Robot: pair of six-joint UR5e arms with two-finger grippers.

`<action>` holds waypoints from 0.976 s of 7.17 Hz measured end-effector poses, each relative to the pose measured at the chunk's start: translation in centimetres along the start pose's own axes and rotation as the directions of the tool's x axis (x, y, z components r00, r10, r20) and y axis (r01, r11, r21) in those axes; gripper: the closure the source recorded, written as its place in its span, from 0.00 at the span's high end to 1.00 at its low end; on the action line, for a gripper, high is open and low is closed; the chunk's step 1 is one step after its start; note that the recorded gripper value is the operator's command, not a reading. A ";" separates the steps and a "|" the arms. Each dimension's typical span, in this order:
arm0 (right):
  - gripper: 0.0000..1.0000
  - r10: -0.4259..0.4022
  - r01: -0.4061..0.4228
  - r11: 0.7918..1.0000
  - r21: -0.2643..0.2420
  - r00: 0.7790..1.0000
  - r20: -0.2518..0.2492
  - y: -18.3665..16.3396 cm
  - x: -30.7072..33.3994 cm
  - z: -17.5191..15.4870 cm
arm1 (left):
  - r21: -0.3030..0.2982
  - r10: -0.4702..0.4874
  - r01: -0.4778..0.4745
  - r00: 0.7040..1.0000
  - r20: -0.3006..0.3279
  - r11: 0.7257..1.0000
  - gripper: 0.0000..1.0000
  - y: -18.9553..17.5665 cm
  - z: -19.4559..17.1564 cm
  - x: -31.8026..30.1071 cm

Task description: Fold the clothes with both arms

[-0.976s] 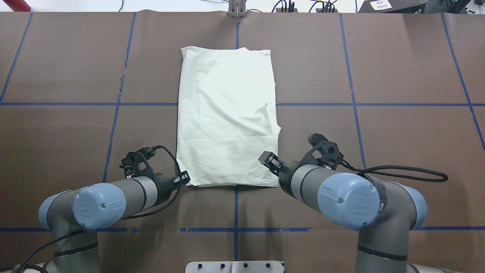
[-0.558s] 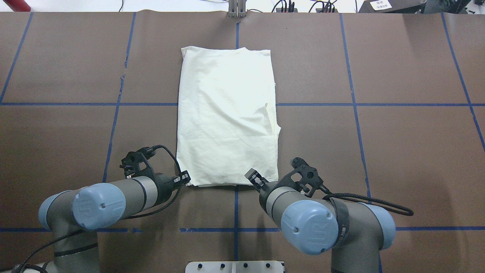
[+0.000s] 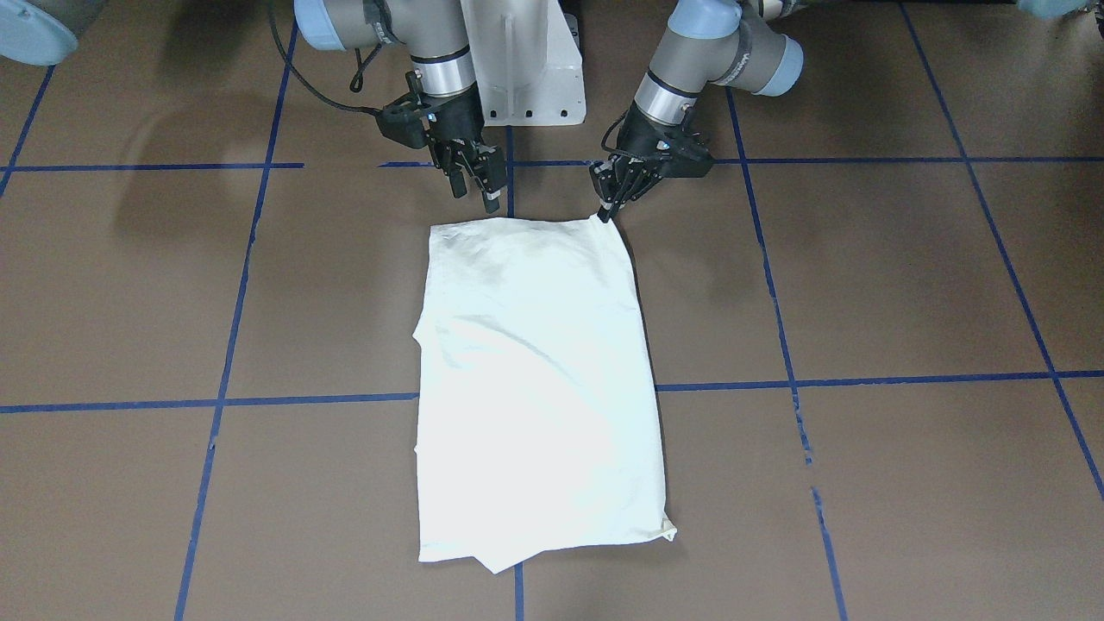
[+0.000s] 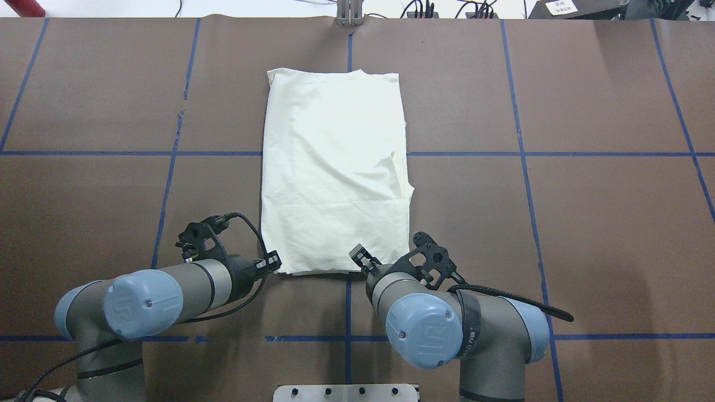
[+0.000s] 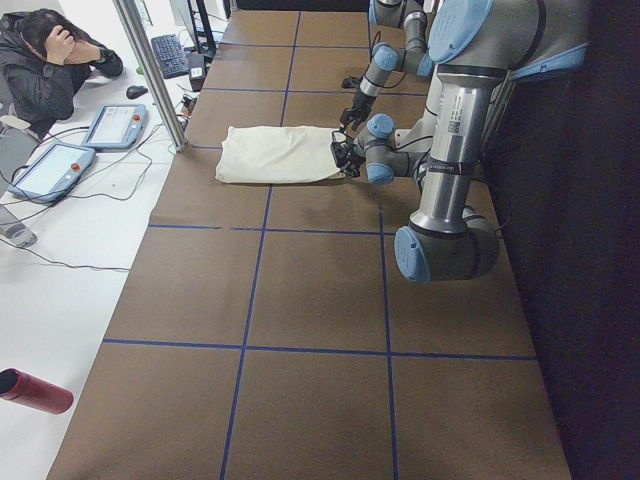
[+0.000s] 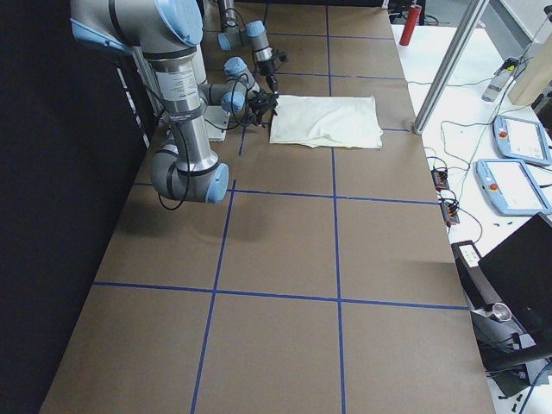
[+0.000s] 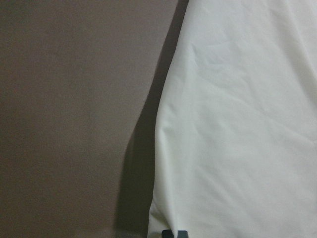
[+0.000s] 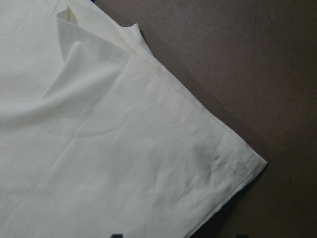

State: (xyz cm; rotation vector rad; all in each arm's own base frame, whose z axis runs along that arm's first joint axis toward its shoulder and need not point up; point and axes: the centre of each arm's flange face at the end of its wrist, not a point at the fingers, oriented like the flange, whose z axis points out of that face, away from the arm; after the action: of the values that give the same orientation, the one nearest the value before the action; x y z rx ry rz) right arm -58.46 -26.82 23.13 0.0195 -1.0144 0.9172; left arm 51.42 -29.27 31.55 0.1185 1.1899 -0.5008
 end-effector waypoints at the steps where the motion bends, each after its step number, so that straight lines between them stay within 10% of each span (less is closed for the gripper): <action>1: 0.81 0.002 -0.002 1.000 0.010 1.000 -0.003 0.3 -0.6 0.8 | -0.001 0.000 0.000 1.000 -0.004 1.000 0.00 0.0 -0.3 0.1; 7: 0.81 0.027 -0.025 0.999 0.040 0.999 -0.028 1.0 -1.1 3.4 | -0.002 -0.001 0.001 1.000 -0.009 1.000 0.00 0.0 -0.6 0.1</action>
State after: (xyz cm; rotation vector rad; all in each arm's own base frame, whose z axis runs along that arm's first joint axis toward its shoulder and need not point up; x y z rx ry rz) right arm -61.77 -28.29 23.84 0.0266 -0.9722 0.9589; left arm 50.90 -29.12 31.20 0.1185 1.1990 -0.5002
